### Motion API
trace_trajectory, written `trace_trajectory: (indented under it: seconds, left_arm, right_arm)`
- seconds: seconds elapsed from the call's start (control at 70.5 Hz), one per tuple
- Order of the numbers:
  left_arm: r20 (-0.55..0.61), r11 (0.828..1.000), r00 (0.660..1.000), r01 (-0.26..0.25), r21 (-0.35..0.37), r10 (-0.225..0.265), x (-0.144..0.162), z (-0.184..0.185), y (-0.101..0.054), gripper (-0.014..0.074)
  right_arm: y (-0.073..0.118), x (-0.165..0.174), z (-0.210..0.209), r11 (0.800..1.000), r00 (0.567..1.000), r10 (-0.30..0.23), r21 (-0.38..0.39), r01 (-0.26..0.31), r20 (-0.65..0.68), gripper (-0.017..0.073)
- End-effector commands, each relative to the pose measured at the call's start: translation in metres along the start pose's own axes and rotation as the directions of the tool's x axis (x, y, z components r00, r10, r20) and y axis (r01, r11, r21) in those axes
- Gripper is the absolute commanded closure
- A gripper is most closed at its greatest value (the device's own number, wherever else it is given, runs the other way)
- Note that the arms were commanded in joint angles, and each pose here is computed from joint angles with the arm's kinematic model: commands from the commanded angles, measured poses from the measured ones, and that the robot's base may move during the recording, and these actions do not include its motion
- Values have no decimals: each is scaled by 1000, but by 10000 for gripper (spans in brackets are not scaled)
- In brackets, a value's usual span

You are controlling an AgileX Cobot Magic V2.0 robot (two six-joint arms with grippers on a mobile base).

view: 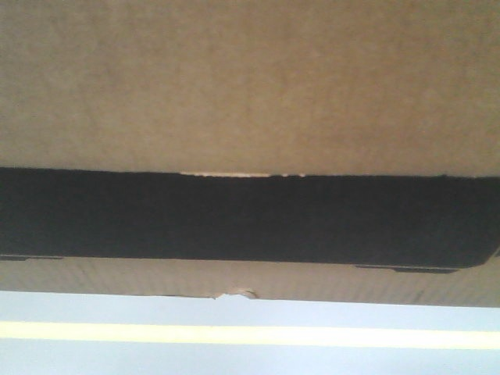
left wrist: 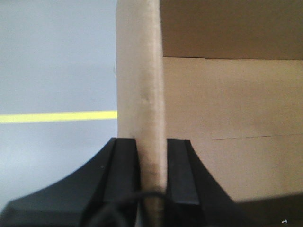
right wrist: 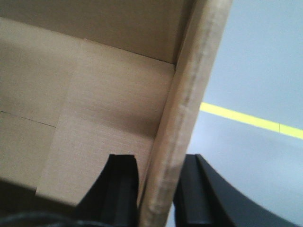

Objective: Grab box from left shelf to table start

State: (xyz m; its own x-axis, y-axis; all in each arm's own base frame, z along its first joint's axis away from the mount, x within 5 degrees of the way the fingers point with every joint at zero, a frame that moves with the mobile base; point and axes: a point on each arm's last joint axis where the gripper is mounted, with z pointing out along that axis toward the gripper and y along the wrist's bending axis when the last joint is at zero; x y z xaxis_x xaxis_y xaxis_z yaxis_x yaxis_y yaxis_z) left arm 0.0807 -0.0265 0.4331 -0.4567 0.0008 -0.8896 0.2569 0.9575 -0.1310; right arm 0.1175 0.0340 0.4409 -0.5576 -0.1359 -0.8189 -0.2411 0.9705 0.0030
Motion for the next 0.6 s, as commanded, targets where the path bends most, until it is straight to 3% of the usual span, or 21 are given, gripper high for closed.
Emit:
trace_trajectory:
  seconds: [0.0,0.581]
  left_arm:
    - [148,965,978,108,238,-146,-20,-15,-22,690]
    - [148,965,978,108,238,-146,-20,-15,-22,690]
  right_arm:
    - [8,-20,-10,996,980,3,-92,16,198,489]
    - [8,-20,-10,996,980,3,-92,16,198,489]
